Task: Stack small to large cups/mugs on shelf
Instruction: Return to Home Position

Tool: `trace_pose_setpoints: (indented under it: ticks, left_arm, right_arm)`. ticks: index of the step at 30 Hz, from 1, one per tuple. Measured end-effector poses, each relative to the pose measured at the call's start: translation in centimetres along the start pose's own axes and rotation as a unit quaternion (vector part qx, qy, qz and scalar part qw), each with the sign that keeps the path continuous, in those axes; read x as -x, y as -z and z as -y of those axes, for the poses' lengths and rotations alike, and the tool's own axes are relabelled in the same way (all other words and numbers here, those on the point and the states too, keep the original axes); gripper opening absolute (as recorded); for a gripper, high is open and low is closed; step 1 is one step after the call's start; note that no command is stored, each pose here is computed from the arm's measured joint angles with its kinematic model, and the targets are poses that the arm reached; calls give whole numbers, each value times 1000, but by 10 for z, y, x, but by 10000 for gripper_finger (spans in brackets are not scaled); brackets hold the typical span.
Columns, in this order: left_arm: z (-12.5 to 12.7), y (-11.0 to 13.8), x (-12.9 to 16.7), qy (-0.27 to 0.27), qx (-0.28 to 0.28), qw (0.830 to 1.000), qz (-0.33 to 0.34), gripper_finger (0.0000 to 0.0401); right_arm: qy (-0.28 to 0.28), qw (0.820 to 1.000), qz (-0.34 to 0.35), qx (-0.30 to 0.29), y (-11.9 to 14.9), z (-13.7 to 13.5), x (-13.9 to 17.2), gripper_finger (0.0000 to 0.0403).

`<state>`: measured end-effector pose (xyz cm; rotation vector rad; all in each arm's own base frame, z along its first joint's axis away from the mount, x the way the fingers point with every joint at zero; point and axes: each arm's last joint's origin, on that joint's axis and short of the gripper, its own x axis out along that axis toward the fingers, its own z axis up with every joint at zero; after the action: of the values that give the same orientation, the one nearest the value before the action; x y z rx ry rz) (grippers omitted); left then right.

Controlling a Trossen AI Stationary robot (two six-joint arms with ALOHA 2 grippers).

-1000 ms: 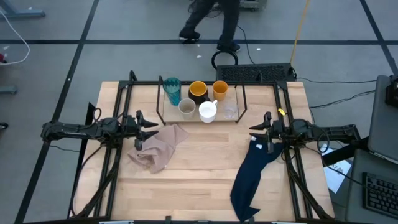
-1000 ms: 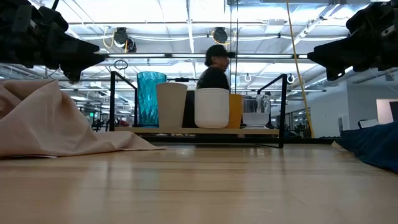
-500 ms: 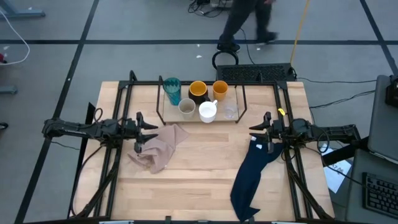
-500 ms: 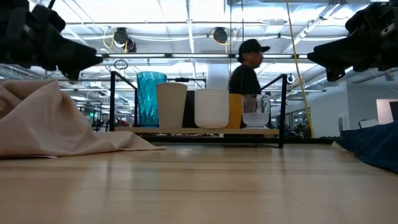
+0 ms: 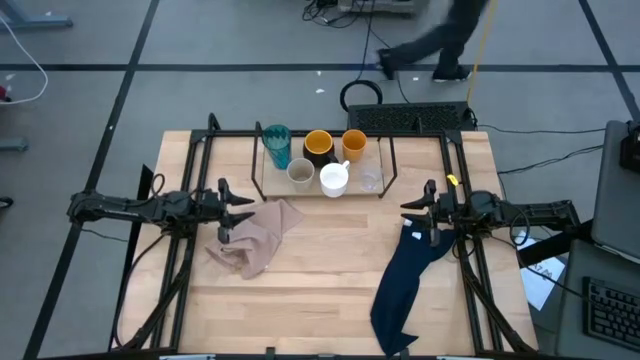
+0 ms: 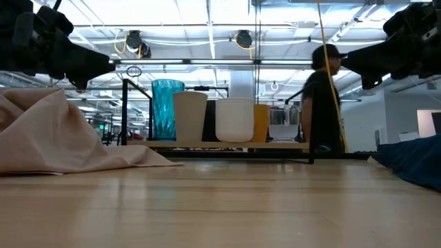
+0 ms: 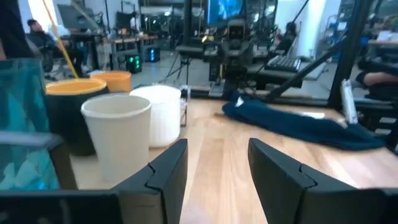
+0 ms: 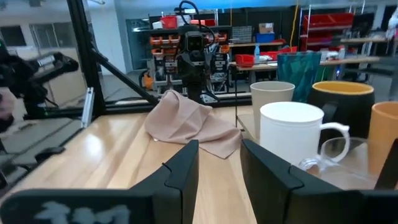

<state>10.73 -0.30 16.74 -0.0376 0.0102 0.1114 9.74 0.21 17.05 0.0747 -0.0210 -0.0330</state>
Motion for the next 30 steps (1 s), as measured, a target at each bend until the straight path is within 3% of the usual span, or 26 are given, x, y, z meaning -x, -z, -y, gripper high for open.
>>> trace_pose_setpoints:
  ticks: [19, 22, 27, 30]
  left_arm:
    - [1, -2, 0, 13, 14, 1000, 8, 164]
    - [1, -2, 0, 13, 1, 1000, 11, 130]
    - [1, -3, 0, 17, -19, 1000, 17, 19]
    - [1, -3, 0, 15, -20, 1000, 17, 10]
  right_arm:
    - [25, 999, 0, 19, 0, 2, 0, 107]
    - [26, 999, 0, 32, 0, 2, 0, 82]
    - [26, 998, -1, 55, 0, 2, 0, 9]
    - [28, 998, -1, 57, 0, 2, 0, 4]
